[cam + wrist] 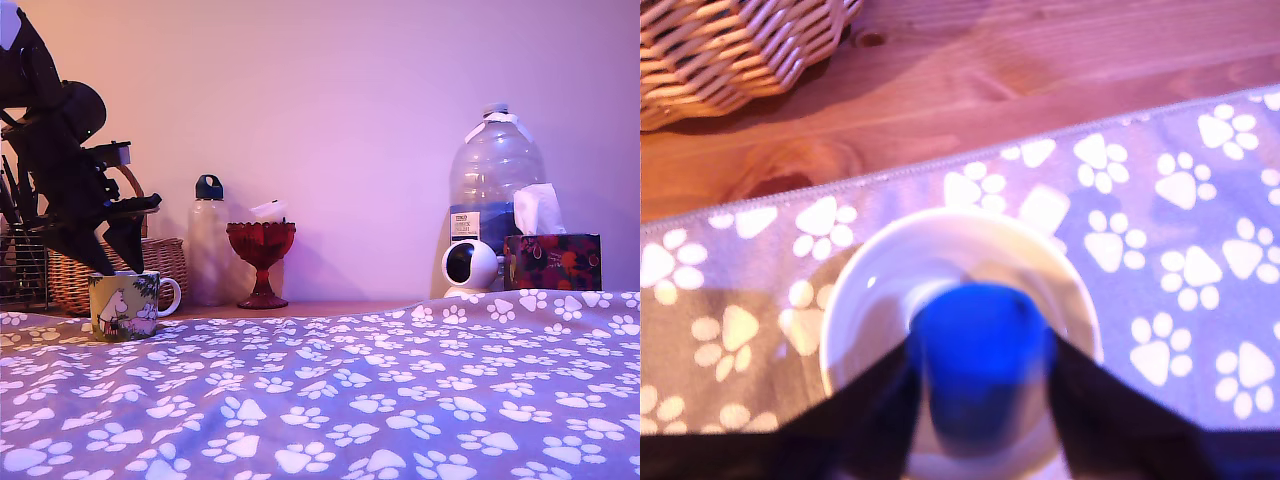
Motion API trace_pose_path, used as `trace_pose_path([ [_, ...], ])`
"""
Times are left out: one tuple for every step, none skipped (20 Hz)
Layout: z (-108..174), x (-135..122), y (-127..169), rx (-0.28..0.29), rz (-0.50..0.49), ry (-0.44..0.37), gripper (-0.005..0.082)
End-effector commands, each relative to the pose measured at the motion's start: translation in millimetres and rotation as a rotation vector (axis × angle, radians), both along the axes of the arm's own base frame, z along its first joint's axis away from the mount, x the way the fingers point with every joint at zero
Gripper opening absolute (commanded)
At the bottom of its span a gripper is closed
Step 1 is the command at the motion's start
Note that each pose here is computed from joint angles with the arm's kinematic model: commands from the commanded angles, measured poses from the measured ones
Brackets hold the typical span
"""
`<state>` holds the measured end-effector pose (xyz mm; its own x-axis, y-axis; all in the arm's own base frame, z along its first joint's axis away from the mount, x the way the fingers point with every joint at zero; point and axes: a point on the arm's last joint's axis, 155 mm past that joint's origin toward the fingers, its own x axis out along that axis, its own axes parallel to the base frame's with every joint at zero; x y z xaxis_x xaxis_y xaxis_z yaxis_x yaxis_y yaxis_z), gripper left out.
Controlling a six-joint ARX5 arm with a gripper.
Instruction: Pick the coffee capsule and then drop it inside the coffee cup in front of you
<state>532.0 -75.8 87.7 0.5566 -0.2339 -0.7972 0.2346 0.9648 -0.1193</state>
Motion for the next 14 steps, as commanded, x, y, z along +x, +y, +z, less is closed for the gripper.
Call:
trace_pose_path([
  [-1,6,0,0.014,-0.021,-0.004,0.0662],
  [3,6,0,0.018,-0.027,-0.008,0.0661],
  [7,6,0,0.02,-0.031,-0.014,0.0658],
  [12,4,0,0.022,-0.034,-0.018,0.0656],
  [17,3,-1,0.019,-0.039,-0.021,0.0656],
  [21,0,-1,0.017,-0.04,-0.019,0.065],
  [26,-3,-1,0.016,-0.042,-0.021,0.0618],
  [31,-5,-1,0.014,-0.042,-0.022,0.0564],
  [35,-8,-1,0.011,-0.039,-0.02,0.0494],
  [39,-12,-2,0.008,-0.042,-0.013,0.0407],
  [41,-17,-3,0.002,-0.047,-0.004,0.0293],
  [42,-20,-5,-0.008,-0.058,0.005,0.0167],
  [46,-24,-7,-0.017,-0.066,0.008,0.0061],
  [48,-25,-9,-0.028,-0.074,0.007,0.0007],
])
